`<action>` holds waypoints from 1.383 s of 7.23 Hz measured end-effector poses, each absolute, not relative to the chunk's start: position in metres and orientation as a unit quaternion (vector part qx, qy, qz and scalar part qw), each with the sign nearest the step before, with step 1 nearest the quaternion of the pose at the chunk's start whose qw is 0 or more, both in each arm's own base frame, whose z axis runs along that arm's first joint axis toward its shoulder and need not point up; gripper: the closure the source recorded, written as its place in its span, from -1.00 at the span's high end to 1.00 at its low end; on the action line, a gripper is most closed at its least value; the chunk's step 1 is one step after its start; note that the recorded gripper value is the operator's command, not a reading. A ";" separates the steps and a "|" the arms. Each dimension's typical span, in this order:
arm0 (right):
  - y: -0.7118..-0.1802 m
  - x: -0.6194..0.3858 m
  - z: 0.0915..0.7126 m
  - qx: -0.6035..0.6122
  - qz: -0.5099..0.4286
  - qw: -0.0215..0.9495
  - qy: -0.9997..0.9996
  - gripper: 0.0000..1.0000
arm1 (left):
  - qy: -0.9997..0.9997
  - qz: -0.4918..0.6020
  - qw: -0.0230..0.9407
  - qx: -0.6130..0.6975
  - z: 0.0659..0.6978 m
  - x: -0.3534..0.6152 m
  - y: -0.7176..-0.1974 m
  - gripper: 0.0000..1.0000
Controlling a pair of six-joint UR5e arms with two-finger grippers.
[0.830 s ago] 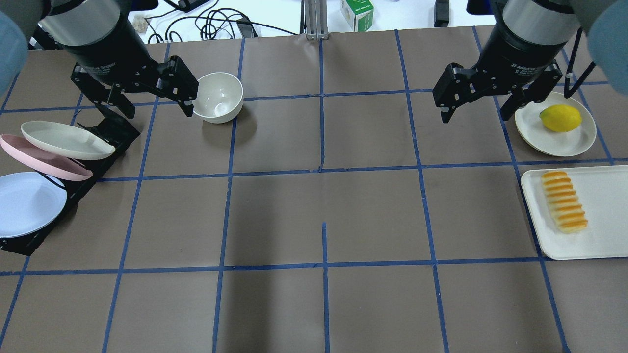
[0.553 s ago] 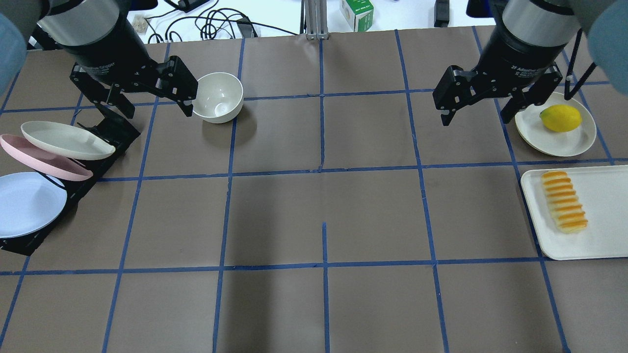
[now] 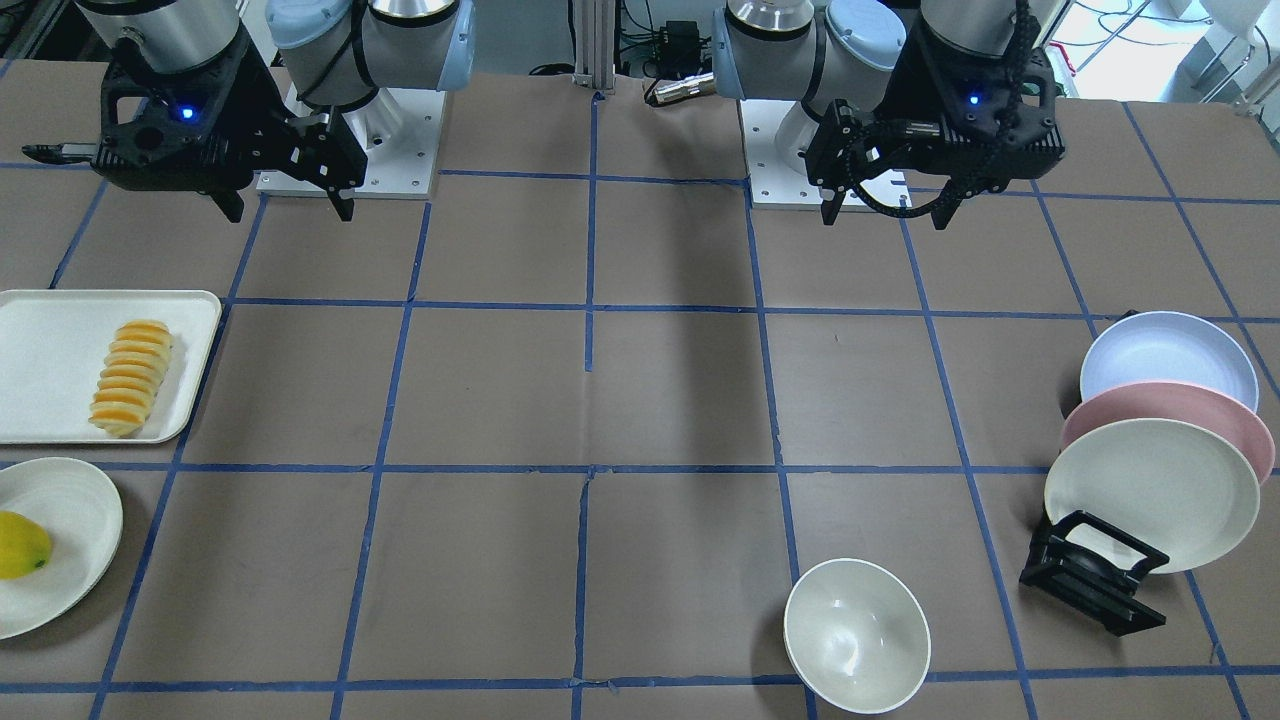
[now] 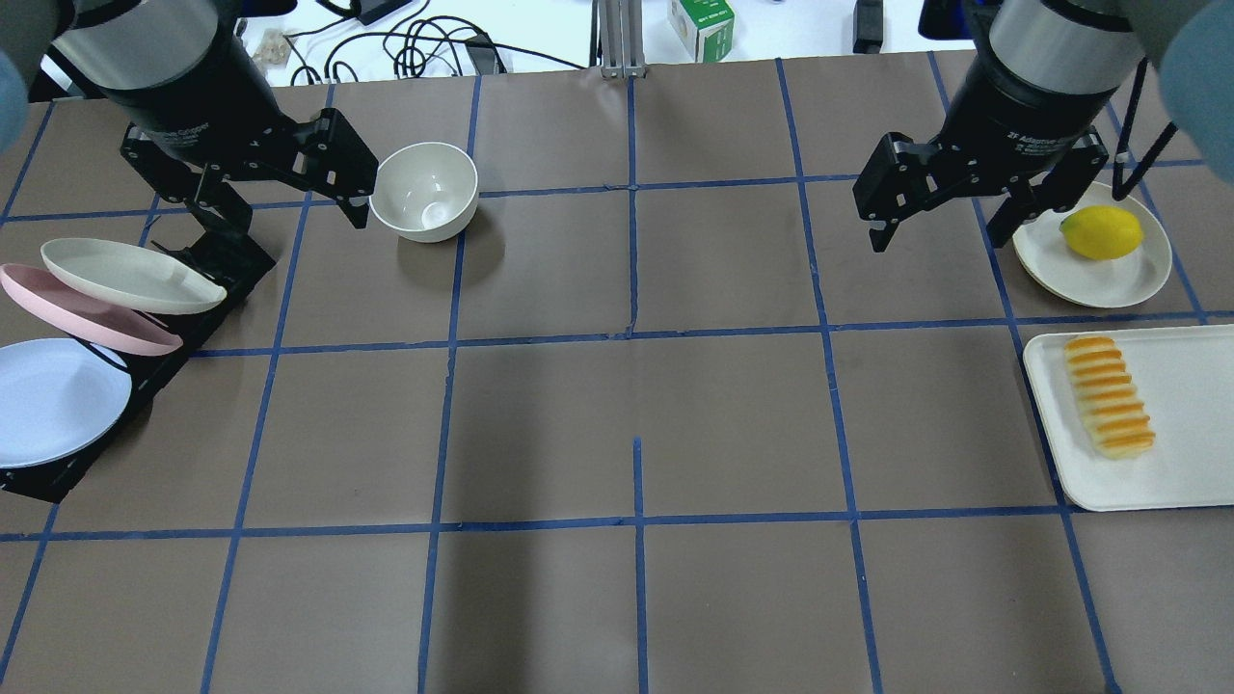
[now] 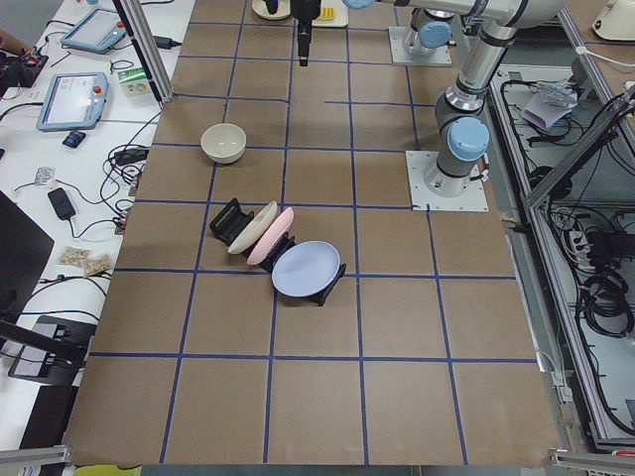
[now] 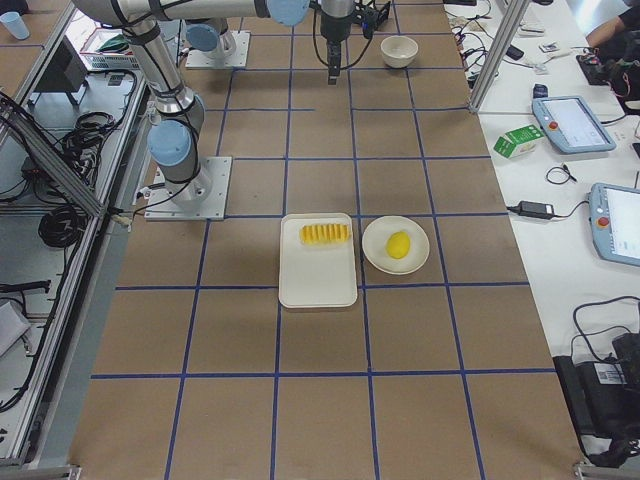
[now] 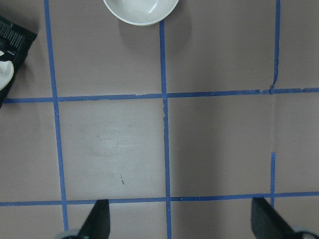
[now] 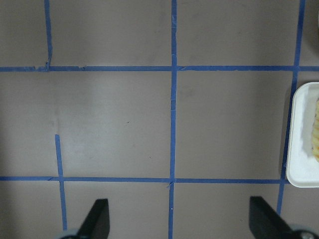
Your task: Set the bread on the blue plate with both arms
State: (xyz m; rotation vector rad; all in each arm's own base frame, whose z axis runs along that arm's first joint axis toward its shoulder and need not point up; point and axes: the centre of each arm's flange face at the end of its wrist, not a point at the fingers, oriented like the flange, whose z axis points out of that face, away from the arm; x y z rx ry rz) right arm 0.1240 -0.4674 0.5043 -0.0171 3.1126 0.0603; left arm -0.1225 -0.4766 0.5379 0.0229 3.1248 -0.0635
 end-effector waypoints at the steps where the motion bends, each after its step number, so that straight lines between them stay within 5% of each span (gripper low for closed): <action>1: -0.469 0.119 0.505 0.001 0.016 0.014 1.000 1.00 | 0.999 -0.026 0.028 -0.009 0.545 -0.093 -0.476 1.00; 5: -0.488 -0.028 0.491 0.094 0.024 0.019 0.995 1.00 | 0.980 0.002 0.075 -0.184 0.546 0.112 -0.458 1.00; 10: -0.488 -0.144 0.377 0.117 0.052 -0.046 0.991 1.00 | 0.944 0.023 0.067 -0.323 0.395 0.344 -0.410 1.00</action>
